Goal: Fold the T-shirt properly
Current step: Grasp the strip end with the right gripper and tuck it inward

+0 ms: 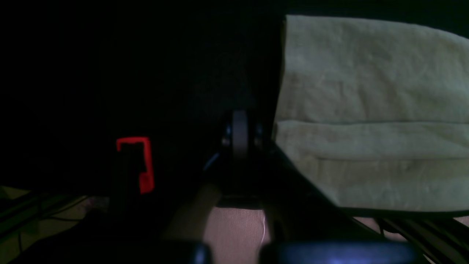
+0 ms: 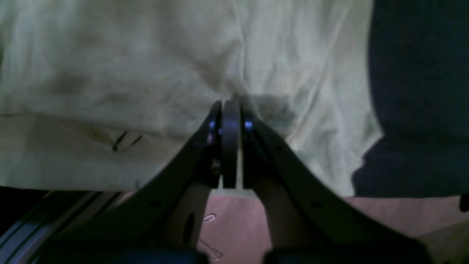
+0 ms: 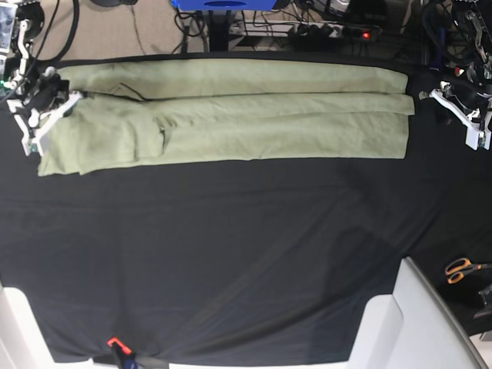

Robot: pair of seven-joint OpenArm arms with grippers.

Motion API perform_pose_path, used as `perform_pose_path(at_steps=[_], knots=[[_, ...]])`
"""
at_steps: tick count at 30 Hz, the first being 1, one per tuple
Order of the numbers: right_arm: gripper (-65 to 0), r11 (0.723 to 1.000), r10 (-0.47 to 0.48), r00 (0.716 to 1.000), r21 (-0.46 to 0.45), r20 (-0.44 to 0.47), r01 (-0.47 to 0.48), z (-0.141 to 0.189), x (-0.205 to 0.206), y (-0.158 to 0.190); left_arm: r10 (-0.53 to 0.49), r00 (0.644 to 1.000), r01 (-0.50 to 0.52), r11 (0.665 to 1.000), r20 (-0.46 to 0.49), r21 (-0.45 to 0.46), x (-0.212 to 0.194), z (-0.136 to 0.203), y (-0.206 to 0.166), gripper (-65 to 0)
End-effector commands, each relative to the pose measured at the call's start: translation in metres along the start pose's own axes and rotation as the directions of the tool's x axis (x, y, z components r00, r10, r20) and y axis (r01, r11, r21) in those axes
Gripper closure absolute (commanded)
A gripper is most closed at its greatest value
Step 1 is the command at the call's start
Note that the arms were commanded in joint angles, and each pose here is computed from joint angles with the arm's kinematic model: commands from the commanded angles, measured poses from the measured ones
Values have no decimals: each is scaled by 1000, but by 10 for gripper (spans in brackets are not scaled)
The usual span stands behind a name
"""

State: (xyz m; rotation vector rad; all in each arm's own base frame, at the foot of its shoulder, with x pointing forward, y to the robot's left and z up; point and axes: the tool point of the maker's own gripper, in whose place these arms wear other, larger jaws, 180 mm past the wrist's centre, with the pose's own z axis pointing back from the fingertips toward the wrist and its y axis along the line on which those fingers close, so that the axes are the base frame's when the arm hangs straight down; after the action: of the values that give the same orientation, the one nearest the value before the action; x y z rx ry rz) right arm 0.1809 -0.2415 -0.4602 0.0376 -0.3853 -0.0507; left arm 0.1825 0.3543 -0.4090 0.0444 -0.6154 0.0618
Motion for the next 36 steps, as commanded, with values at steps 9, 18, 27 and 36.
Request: perform_pose_path(at_steps=[9,18,27,36], knots=[[-8,999,-17,997,50,74,14,-1,45,22,-14,999,14,1000,33,8,11,4,5,0],[-8,997,-72,997,41,-12,72,-27,10,6,-14,999,13,1000,29,12,9,6,7,0],[-8,995,-104,994,-13,-40,103,-13,-23,-15,-14,999,13,1000,29,12,9,6,7,0],[-8,998,-33,986,-48,161,41,41,21,-8,-13,999,13,1000,30,16,9,6,8,0]])
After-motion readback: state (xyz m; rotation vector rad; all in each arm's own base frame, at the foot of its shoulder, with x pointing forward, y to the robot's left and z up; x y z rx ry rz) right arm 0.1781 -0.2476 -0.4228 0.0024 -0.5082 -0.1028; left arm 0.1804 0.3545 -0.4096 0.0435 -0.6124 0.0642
